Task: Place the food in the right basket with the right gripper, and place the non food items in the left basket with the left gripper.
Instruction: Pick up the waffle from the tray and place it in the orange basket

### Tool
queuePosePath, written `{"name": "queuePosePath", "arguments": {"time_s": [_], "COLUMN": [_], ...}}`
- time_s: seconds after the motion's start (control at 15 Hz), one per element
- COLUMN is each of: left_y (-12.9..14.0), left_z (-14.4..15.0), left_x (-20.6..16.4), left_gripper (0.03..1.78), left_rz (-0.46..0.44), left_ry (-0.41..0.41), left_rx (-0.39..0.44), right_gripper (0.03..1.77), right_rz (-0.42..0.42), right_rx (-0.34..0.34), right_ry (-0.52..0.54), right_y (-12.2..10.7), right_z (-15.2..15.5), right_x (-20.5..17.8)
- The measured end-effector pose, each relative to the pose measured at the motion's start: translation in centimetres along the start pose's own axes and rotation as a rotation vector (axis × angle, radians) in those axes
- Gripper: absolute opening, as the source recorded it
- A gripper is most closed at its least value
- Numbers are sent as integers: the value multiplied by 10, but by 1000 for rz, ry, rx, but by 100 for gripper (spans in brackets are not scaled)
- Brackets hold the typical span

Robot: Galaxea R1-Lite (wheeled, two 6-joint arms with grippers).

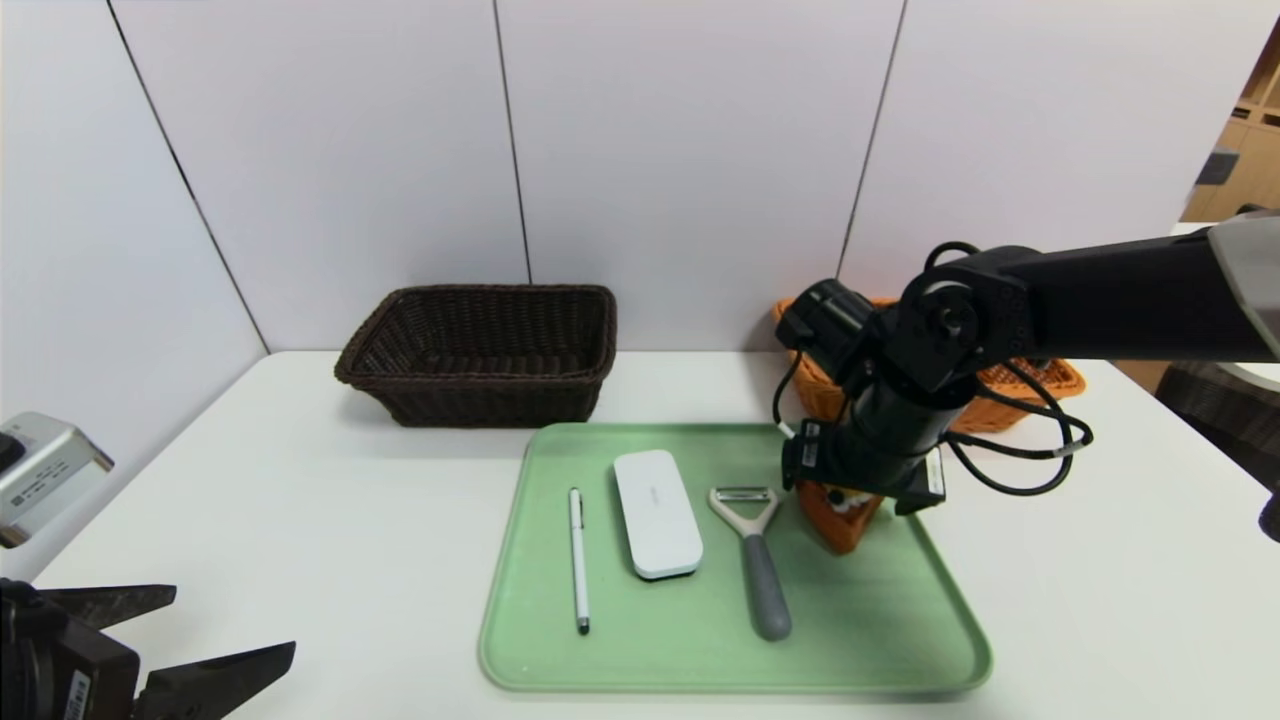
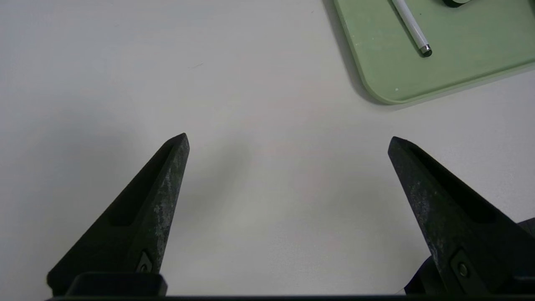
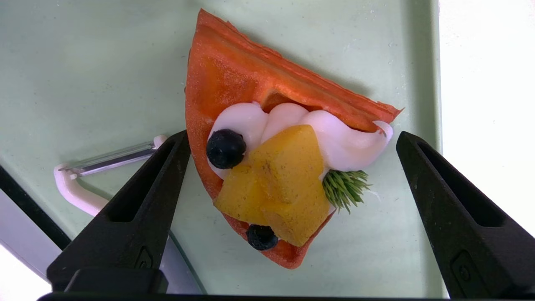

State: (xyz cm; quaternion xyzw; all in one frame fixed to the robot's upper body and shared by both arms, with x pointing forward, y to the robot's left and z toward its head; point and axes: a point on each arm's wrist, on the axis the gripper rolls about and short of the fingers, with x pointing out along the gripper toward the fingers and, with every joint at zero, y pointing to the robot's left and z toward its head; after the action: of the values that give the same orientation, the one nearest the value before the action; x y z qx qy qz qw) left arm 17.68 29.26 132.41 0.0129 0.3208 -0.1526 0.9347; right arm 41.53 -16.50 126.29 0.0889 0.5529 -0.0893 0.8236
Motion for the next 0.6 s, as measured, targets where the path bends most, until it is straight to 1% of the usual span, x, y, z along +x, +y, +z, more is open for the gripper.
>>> {"name": "queuePosePath", "arguments": {"time_s": [0.13,0.2,0.27,0.4,0.47,0.6], "left_y": [0,0,0,0,0,0], "left_z": [0,0,0,0,-1,-1], "left_x": [0,-1,-1,-2,-3,-3], "left_gripper": [169,169,169,169,169,169], "left_rz": [0,0,0,-1,-2,-1], "left_ry": [-1,-3,-4,-8,-10,-13], "left_rx": [1,1,1,1,2,2], "right_gripper": [169,162,145,116,107,95], "right_rz": [-1,-3,-4,-6,-5,-4], "right_rx": [0,-1,1,0,0,0], "right_ry": [1,0,0,1,1,0], "right_y": [0,0,0,-1,-1,-1], "right_z": [0,0,0,-1,-1,-1], "right_x": [0,0,1,1,0,-1]}}
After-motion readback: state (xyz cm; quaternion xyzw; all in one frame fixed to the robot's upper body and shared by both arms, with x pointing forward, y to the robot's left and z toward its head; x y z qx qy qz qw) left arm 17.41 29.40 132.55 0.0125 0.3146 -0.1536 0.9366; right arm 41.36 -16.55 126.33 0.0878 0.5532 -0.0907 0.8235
